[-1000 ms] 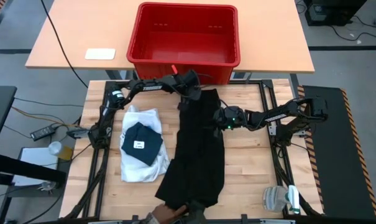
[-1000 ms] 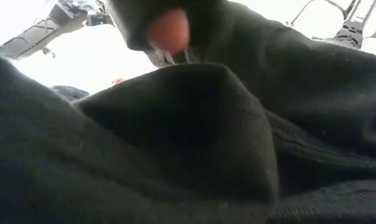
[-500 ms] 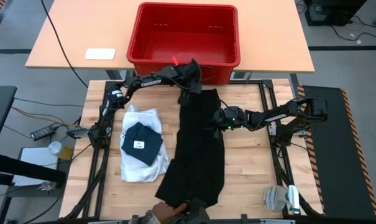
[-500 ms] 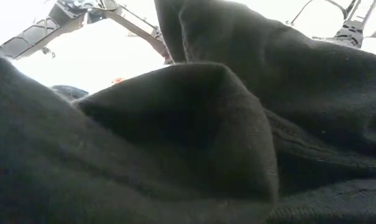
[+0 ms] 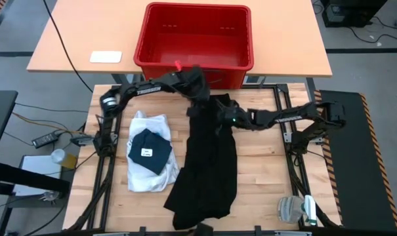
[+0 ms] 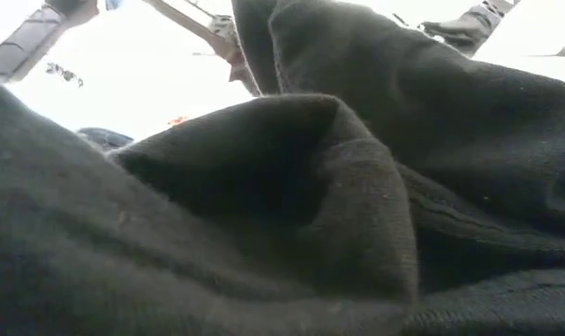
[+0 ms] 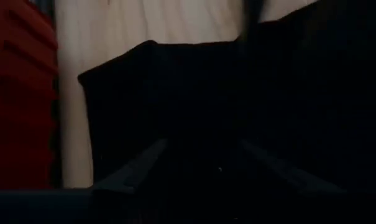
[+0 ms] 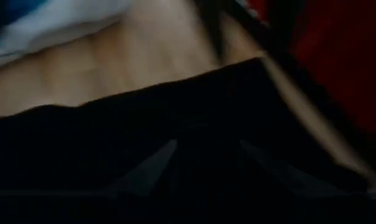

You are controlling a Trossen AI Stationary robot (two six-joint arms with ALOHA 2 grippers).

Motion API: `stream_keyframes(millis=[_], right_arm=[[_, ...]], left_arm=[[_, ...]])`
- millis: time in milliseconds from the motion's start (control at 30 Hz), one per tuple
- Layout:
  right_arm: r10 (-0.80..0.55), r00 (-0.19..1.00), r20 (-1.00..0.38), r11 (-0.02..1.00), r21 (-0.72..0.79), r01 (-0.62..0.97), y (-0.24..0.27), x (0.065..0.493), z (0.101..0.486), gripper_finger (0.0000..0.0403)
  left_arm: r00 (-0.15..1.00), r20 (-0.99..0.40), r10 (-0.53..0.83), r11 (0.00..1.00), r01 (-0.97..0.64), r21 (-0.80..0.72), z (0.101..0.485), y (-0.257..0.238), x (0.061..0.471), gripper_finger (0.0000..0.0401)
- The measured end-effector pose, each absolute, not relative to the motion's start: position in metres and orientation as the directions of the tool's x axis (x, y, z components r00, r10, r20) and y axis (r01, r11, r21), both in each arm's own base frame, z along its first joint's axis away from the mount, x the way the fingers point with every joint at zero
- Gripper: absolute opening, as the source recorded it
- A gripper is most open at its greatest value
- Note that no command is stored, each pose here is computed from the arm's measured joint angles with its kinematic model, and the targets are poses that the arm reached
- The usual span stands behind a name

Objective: Fold laundry
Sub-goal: Fold the black shirt

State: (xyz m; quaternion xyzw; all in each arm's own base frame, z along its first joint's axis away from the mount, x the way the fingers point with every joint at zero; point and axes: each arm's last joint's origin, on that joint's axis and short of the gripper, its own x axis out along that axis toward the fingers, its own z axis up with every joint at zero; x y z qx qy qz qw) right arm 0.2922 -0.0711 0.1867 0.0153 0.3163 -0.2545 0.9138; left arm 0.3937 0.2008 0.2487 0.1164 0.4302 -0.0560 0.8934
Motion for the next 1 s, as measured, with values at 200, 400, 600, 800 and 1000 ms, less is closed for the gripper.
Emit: stream_keyframes(millis=[200, 400, 600, 800, 1000], right_arm=[[-0.411, 0.701, -0.583, 0.893, -0.101, 0.439, -0.098, 0.3, 0.215, 0.0162], [-0.403, 0.655, -0.639, 0.895, -0.126, 0.428, -0.132, 0.317, 0.218, 0.0162], [-0.362, 0.504, -0.784, 0.898, -0.149, 0.414, -0.157, 0.352, 0.202, 0.0161], [-0.396, 0.298, -0.869, 0.866, -0.246, 0.435, -0.176, 0.374, 0.185, 0.0161], [-0.336, 0.233, -0.913, 0.899, -0.236, 0.37, -0.183, 0.396, 0.176, 0.0154]], left_arm=[[0.714, -0.691, 0.112, 0.968, 0.08, 0.24, 0.226, 0.163, 0.36, 0.0192], [0.788, -0.588, 0.183, 0.955, 0.0, 0.296, 0.218, 0.114, 0.324, 0.0192], [0.833, -0.524, 0.178, 0.957, -0.023, 0.289, 0.213, 0.078, 0.303, 0.0192], [0.824, -0.545, 0.153, 0.964, -0.004, 0.265, 0.204, 0.058, 0.298, 0.0192], [0.807, -0.571, 0.151, 0.966, 0.002, 0.259, 0.198, 0.053, 0.297, 0.0192]])
